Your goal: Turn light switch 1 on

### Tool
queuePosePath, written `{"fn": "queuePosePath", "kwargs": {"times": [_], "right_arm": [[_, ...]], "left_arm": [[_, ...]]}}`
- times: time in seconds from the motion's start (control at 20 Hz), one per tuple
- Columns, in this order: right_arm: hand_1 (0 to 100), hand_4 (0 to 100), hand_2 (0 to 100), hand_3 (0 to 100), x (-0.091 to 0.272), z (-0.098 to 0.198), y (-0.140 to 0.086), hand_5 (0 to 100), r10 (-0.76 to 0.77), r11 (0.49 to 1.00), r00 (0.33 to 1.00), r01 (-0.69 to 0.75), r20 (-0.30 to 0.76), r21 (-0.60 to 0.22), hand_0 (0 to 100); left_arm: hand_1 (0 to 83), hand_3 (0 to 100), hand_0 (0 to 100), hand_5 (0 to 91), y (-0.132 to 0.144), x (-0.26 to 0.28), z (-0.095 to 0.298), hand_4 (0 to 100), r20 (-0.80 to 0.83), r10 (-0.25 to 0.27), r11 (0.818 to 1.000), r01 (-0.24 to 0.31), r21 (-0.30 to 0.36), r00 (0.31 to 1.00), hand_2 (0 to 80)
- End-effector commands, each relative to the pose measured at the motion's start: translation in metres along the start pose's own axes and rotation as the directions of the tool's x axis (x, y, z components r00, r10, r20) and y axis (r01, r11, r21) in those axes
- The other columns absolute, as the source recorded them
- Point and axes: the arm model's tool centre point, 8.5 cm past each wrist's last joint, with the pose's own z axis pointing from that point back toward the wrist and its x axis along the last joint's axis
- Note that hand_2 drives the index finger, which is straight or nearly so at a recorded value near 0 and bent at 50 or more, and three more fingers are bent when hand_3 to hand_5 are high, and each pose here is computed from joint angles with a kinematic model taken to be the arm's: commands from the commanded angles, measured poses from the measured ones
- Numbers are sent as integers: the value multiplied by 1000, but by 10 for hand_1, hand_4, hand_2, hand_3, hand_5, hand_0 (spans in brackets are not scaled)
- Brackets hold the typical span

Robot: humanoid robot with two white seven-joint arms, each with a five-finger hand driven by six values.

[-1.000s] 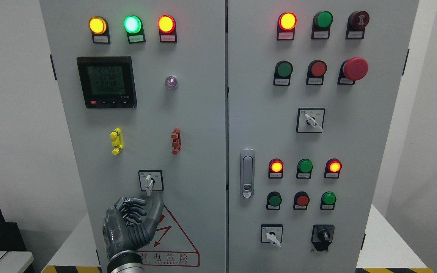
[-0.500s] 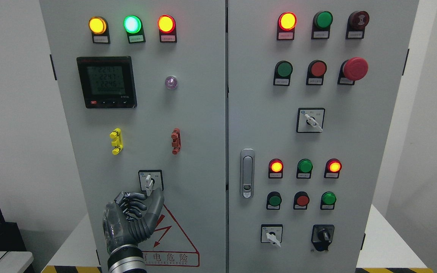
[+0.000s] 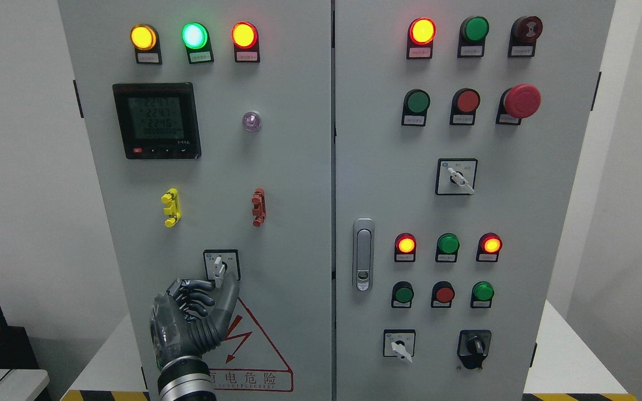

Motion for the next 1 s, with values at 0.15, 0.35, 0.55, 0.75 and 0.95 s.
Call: {"fn": "queuePosePath", "kwargs": {"times": [0.15, 0.35, 0.55, 0.75, 0.95], "right_arm": [[389, 0, 0, 0, 0, 0, 1, 0, -8, 1000, 1000, 8, -1, 0, 120], [389, 0, 0, 0, 0, 0, 1, 0, -8, 1000, 1000, 8, -1, 0, 120], [389, 0, 0, 0, 0, 0, 1, 0, -8, 1000, 1000, 8, -1, 0, 120], [389, 0, 0, 0, 0, 0, 1, 0, -8, 1000, 1000, 8, -1, 0, 120], [389, 0, 0, 0, 0, 0, 0, 0, -8, 1000, 1000, 8, -1, -1, 120]], "left_arm": [[646, 804, 129, 820, -1, 5, -3, 861, 5, 3, 1000, -3, 3, 1000, 574], [645, 803, 130, 821, -1, 4, -3, 862, -2, -1, 1000, 1, 3, 1000, 574], [638, 804, 129, 820, -1, 6, -4, 862, -5, 1, 1000, -1, 1, 1000, 575], [634, 805, 131, 820, -1, 6, -5, 862, -6, 4, 1000, -4, 1, 1000, 575], [625, 805, 134, 820, -1, 7, -5, 863, -5, 5, 1000, -5, 3, 1000, 578]]}}
